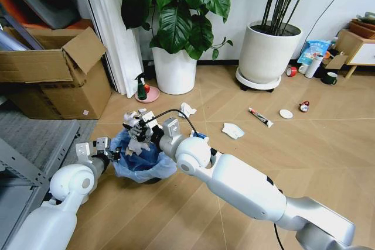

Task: Pick up the trash bin and place the garbage on the floor into it.

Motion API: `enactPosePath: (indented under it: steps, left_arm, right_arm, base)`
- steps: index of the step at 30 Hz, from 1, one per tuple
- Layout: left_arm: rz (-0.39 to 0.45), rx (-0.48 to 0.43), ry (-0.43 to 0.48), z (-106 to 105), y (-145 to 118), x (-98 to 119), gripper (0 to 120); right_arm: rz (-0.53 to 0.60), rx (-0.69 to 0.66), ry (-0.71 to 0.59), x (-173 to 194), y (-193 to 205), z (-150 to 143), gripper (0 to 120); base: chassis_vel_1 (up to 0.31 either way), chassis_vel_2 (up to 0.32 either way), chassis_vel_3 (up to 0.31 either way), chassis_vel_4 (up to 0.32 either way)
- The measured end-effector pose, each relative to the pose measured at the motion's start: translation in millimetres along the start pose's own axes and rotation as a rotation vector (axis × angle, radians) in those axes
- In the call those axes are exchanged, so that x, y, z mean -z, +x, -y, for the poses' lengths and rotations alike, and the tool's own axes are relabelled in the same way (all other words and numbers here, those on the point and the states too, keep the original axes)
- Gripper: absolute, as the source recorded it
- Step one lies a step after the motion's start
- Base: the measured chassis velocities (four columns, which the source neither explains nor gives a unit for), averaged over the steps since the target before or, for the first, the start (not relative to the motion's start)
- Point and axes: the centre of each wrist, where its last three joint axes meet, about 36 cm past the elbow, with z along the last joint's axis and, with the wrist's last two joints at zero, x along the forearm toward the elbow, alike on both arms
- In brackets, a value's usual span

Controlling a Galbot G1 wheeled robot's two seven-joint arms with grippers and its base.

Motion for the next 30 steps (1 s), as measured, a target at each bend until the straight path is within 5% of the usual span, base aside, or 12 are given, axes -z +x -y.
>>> enactPosePath:
  steps: [8, 21, 25, 30]
  left_arm:
    - [0.006, 0.001, 0.007, -1, 0, 1, 0]
    - [0.008, 0.048, 0.000, -16, 9, -10, 0]
    - [0.002, 0.055, 0.003, -21, 14, -14, 0]
    - [0.005, 0.056, 0.005, -22, 17, -14, 0]
  right_arm:
    - [0.012, -0.027, -0.029, 3, 2, 2, 98]
    - [0.042, -0.321, -0.068, 0, 40, 58, 100]
    - [0.011, -0.519, -0.048, -27, 79, 100, 100]
    - [-0.042, -0.616, -0.057, -57, 118, 118, 100]
  base:
    - [0.000, 0.000, 0.000, 0.000]
    - [0.000, 0.000, 0.000, 0.000]
    - [0.000, 0.000, 0.000, 0.000]
    - [0.000, 0.000, 0.000, 0.000]
